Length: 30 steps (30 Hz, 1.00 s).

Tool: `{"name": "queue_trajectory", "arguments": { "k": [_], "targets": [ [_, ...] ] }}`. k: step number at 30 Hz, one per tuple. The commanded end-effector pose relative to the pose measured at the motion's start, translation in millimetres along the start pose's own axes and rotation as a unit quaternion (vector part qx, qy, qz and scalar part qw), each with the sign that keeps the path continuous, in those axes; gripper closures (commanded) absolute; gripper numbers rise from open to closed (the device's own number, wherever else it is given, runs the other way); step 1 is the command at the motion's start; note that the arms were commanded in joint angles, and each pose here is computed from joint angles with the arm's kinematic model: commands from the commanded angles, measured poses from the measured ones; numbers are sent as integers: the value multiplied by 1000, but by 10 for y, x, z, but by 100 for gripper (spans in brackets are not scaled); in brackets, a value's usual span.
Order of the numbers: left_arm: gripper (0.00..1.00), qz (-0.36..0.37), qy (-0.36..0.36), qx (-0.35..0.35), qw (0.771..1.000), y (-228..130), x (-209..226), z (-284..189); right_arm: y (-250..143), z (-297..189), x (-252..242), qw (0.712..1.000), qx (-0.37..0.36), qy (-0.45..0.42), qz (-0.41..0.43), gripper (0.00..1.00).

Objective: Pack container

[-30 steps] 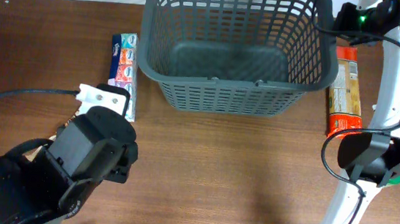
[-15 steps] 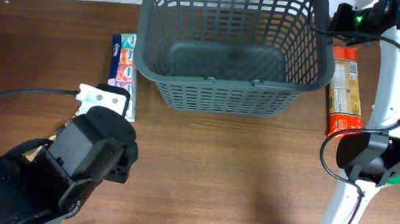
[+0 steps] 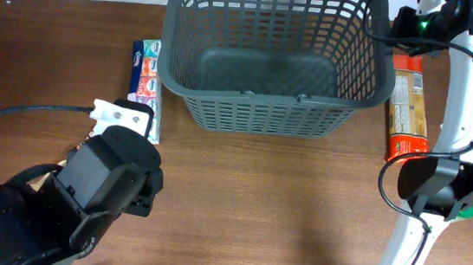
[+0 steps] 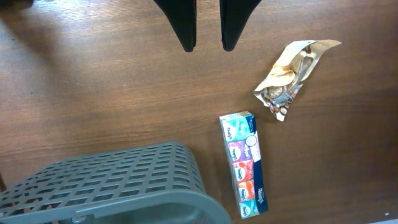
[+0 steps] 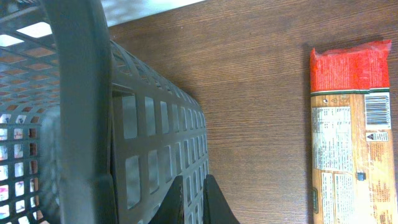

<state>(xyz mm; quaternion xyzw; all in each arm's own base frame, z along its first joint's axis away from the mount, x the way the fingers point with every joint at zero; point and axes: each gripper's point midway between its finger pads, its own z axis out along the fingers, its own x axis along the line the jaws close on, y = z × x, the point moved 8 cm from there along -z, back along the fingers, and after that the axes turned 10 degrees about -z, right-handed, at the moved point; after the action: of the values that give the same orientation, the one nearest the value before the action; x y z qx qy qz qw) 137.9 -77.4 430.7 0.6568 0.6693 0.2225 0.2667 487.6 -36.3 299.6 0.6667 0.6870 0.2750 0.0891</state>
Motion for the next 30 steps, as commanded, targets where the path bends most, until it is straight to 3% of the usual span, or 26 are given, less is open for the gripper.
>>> {"name": "queue_trajectory", "arguments": {
  "k": [1,10,23,30],
  "targets": [
    [98,7,-4,4,1000,-15,-5,-3,-2,19,128,1000,2,25,-13,96],
    [98,7,-4,4,1000,-15,-5,-3,-1,24,150,999,2,27,-28,96],
    [98,7,-4,4,1000,-15,-5,-3,15,4,5,999,-1,-36,-25,96],
    [98,7,-4,4,1000,-15,-5,-3,129,-314,-109,997,-48,-51,-17,96]
  ]
}}
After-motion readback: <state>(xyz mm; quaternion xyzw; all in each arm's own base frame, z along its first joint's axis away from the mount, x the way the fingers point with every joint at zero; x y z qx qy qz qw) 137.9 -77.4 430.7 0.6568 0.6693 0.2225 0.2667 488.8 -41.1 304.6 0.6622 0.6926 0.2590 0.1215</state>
